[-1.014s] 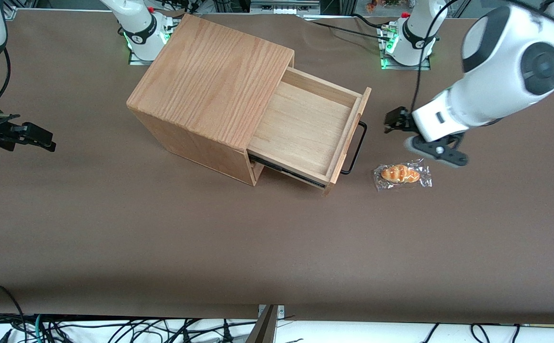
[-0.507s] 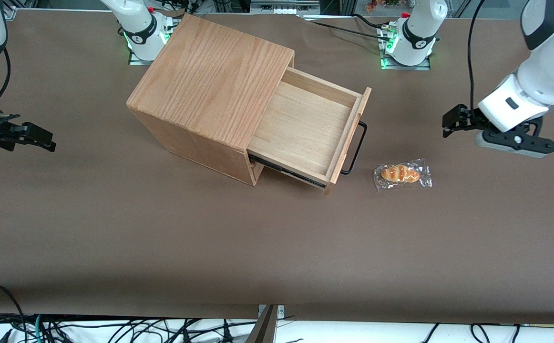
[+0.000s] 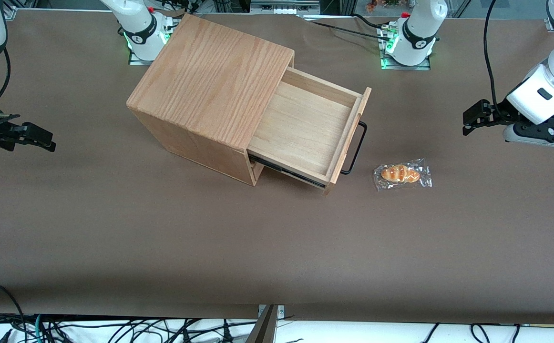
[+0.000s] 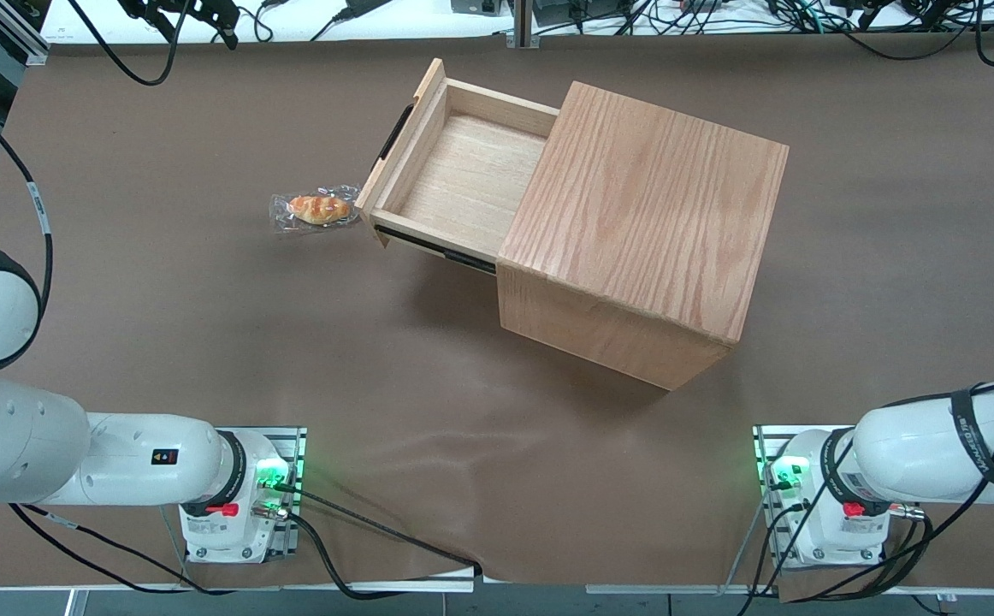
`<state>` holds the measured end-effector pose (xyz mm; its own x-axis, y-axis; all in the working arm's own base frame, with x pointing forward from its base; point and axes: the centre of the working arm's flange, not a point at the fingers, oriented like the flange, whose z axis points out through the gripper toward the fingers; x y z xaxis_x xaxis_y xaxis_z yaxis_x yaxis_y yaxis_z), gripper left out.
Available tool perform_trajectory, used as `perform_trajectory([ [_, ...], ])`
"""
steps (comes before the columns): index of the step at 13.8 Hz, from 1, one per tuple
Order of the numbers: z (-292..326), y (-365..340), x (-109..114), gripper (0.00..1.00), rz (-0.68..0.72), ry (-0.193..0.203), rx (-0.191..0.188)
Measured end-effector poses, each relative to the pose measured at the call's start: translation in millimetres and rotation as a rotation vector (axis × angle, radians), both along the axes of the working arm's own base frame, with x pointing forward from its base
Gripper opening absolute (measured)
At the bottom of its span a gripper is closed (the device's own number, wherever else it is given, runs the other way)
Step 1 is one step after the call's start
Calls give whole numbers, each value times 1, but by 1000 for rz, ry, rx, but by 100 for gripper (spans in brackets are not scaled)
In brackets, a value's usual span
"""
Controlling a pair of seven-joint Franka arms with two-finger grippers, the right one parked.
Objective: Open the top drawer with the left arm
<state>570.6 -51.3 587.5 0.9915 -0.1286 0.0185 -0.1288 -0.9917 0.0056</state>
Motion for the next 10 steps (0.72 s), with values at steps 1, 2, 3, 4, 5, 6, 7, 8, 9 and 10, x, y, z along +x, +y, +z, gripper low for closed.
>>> perform_trajectory([
  [1,0,0,0,100,0,1,0],
  [2,0,0,0,100,-1,4,0],
  [3,-1,-1,-1,100,-2,9,1],
  [4,-1,-1,-2,100,-2,15,1],
  [5,-2,-2,-2,100,-4,19,2],
  [6,-2,-2,-3,100,-5,23,2],
  [7,-3,-3,-3,100,-5,29,3],
  [8,-3,-3,-4,100,-6,32,3],
  [9,-3,-3,-4,100,-6,33,3],
  [10,-3,-3,-4,100,-6,34,3],
])
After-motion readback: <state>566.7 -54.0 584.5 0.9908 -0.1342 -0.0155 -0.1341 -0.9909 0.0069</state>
